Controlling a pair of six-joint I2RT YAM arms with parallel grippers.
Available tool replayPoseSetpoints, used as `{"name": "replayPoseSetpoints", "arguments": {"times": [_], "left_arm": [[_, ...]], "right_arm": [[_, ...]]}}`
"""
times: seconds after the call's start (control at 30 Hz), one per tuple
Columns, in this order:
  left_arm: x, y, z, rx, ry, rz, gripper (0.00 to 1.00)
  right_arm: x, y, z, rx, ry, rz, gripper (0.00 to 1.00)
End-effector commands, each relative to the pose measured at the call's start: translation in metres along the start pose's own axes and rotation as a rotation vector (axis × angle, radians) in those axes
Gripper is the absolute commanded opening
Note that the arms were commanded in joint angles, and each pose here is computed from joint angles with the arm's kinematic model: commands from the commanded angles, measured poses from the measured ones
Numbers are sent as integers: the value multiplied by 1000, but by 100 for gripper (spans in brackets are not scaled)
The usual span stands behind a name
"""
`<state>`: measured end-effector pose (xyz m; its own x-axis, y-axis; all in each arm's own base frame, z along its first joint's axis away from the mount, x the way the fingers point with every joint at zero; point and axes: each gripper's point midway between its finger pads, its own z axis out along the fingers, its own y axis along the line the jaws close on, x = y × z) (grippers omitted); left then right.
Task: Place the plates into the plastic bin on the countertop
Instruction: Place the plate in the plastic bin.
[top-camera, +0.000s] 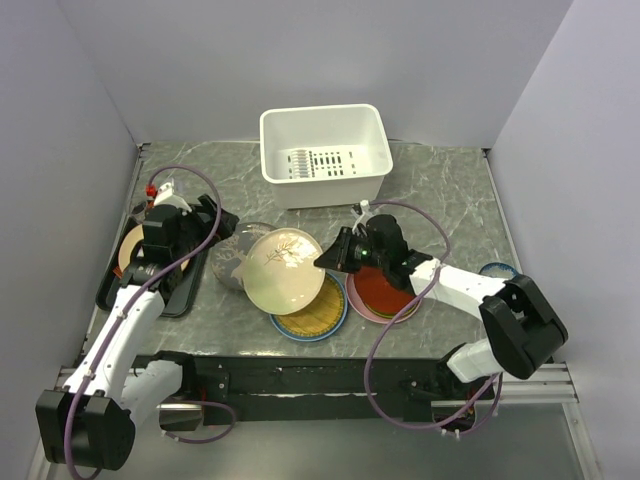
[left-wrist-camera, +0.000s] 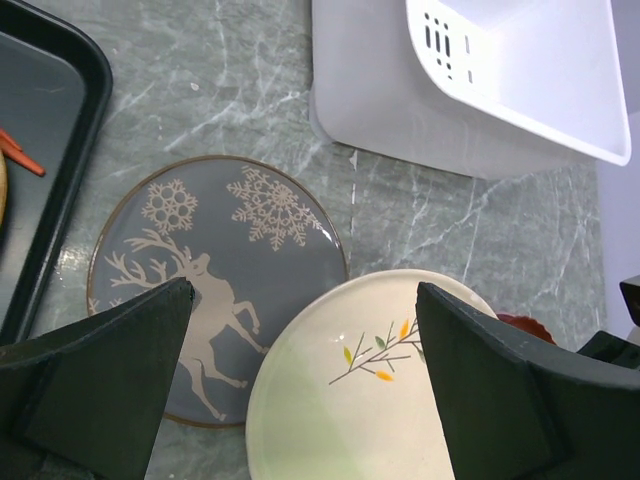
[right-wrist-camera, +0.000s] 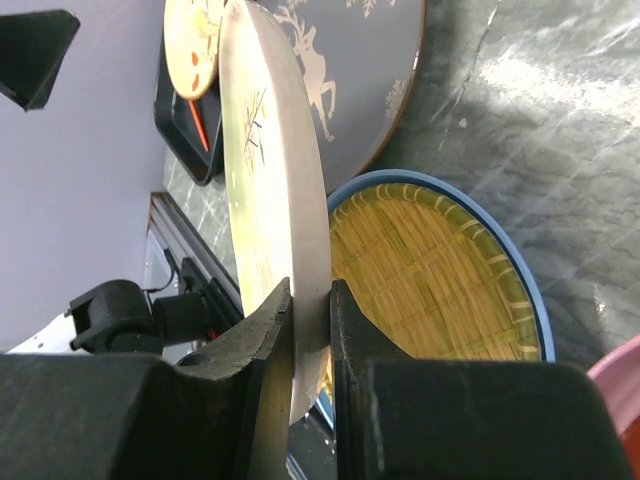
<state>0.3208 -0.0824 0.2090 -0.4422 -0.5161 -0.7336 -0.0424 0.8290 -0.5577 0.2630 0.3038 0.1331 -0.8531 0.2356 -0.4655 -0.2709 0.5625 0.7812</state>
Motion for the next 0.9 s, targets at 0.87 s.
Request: {"name": "replayPoseSetpoints", "arguments": {"times": [0.87], "left_arm": [[4, 14, 43, -46, 0, -20, 99]], "right_arm": [[-82, 82, -23, -307, -118, -101, 0]]}}
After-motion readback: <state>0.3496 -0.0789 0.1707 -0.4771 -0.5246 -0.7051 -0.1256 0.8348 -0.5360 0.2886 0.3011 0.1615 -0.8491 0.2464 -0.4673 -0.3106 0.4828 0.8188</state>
